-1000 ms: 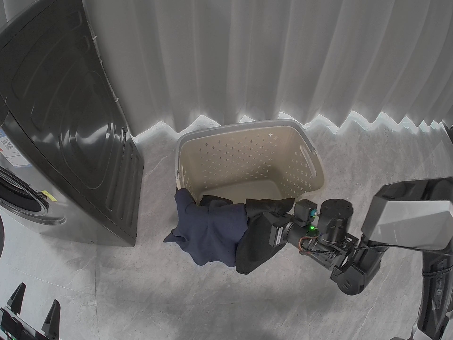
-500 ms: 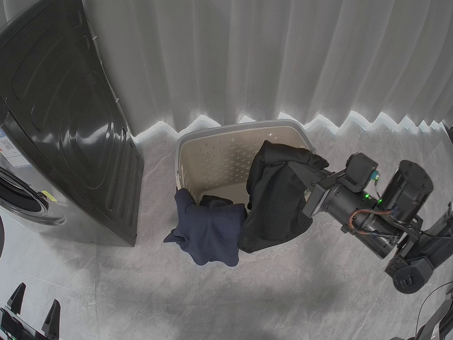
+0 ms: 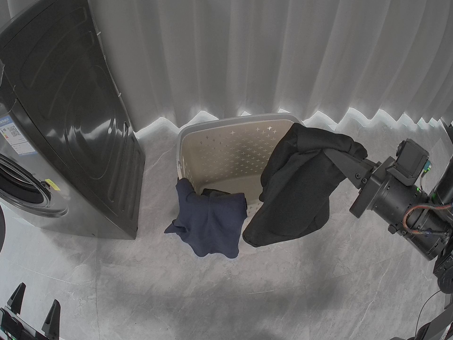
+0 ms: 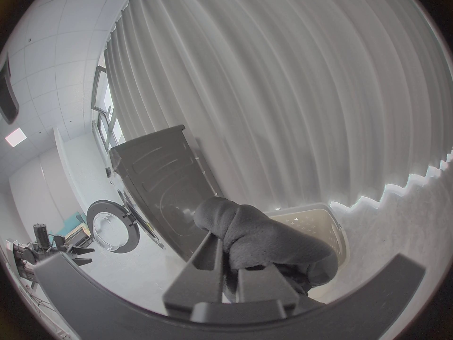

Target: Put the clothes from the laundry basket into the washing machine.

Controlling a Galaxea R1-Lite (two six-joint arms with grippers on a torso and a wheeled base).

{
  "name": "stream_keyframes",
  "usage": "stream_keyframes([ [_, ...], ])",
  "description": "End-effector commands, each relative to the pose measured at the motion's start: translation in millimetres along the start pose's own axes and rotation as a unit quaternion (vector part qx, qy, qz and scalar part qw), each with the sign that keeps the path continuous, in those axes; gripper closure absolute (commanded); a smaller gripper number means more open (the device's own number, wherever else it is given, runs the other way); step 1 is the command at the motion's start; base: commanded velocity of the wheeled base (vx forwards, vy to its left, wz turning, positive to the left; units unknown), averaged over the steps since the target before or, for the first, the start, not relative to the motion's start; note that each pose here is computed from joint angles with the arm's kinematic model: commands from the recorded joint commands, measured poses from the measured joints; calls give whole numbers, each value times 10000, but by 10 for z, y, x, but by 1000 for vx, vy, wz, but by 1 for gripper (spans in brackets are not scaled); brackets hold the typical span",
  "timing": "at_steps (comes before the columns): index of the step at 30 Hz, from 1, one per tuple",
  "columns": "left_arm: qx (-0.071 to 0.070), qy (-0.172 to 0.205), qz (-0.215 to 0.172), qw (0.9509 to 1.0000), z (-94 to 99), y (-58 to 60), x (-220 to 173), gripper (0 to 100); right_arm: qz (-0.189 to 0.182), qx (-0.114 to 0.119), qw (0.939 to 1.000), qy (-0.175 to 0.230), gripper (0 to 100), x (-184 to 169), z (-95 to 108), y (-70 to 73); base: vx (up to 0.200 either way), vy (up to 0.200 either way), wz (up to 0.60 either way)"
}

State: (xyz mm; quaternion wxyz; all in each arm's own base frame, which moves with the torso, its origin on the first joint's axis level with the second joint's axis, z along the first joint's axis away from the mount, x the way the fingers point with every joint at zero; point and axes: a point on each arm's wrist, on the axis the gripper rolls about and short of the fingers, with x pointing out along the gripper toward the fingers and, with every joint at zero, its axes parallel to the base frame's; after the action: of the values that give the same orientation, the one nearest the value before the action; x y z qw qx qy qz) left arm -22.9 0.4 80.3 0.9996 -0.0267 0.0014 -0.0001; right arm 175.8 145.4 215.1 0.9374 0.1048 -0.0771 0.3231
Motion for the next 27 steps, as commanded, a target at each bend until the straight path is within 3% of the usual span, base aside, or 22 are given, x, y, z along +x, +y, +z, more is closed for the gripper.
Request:
stream_keyframes([
  [1,-1,1,1,10000,-49,3,0,0,49,8,9999,-128,100,-81,72,18,0,0,0],
  [5,-9,1,1,10000,-49,3,0,0,160,42,9998,-57,100,-98,39,69,0,150,0],
  [27,-9,1,1,10000,-49,3,0,0,121,71,9999,8,100,-93,6,55,0,200,0],
])
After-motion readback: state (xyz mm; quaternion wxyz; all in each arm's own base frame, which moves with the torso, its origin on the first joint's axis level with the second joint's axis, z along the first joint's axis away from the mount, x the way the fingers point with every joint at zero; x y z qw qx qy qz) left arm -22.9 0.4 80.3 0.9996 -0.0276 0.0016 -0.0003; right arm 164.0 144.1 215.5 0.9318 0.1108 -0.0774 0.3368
